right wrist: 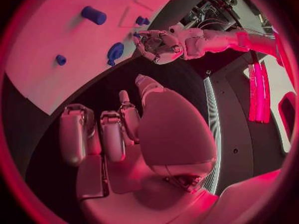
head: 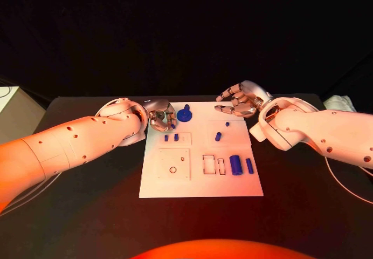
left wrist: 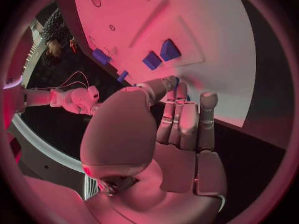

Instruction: Assemble the parts on the task board

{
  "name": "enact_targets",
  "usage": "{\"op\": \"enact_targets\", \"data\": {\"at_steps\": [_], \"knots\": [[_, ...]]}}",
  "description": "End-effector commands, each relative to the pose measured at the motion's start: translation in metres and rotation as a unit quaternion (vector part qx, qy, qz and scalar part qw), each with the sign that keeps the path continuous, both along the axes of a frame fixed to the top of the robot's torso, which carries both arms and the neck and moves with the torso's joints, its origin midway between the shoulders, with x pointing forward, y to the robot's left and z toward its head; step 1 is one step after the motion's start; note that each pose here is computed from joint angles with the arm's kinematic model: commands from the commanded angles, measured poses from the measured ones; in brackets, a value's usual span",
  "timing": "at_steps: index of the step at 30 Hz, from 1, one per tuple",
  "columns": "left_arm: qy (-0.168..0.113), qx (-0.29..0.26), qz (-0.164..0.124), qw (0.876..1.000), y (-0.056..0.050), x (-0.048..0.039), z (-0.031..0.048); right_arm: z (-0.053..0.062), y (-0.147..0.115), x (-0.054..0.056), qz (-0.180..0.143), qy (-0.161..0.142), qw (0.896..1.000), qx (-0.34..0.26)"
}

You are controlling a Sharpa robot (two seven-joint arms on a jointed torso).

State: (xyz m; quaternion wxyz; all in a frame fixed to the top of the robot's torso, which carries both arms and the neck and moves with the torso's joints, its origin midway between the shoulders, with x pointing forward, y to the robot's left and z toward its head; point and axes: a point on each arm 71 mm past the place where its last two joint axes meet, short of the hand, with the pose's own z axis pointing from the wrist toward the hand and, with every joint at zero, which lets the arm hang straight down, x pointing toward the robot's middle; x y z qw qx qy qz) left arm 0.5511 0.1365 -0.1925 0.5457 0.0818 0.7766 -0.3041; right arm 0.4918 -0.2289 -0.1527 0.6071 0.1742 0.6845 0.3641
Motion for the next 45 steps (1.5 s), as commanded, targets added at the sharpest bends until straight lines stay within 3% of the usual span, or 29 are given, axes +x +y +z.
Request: {"op": "enact_targets", "data": {"at_steps": [1, 45], "knots": [[0.013, 0.017, -0.002, 1.0, 0.0013, -0.0014, -0.0046, 0.0003, 0.0009, -0.0004, 0.005, -0.003, 1.0, 0.0], [0.005, -0.003, -0.01, 1.0, 0.0013, -0.0018, -0.0064, 0.0002, 0.0002, 0.0, 0.004, -0.002, 1.0, 0.001]]}}
